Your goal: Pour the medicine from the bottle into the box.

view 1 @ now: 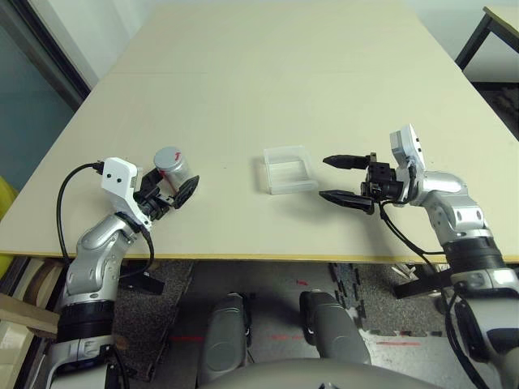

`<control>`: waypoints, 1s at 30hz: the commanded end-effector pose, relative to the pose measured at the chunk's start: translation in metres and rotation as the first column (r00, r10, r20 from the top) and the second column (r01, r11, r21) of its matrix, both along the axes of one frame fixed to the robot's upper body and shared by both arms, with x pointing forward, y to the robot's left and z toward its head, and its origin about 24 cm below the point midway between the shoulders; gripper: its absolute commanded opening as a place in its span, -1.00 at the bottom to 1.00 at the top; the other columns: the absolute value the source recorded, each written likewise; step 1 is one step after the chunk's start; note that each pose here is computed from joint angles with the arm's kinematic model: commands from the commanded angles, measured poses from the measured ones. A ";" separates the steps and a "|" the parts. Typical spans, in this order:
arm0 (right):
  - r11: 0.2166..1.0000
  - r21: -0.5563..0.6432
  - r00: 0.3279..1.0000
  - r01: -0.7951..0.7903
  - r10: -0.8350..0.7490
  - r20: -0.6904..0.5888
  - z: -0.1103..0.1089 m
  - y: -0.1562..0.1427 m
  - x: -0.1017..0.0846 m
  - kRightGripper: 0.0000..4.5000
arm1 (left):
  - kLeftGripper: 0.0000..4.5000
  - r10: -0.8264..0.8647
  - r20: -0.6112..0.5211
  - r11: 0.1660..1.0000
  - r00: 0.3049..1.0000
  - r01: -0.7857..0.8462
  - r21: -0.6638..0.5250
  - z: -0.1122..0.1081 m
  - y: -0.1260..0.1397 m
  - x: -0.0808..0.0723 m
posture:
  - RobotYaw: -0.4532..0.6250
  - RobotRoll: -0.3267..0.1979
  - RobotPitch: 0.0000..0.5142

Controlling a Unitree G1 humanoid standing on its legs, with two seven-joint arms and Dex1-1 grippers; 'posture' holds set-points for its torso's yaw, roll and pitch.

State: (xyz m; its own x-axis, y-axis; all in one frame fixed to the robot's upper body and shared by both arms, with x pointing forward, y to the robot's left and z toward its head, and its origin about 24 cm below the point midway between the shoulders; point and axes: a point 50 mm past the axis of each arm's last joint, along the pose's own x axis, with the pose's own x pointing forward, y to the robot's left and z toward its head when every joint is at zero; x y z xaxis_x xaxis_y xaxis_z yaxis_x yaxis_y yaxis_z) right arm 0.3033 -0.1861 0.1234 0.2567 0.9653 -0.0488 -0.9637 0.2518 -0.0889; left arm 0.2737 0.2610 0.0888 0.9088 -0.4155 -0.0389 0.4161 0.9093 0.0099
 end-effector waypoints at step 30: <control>1.000 -0.009 1.000 0.025 -0.025 0.007 -0.002 -0.006 -0.002 1.00 | 0.18 -0.066 0.015 0.998 0.998 0.066 0.013 -0.007 -0.020 0.029 | -0.40 0.25 -0.59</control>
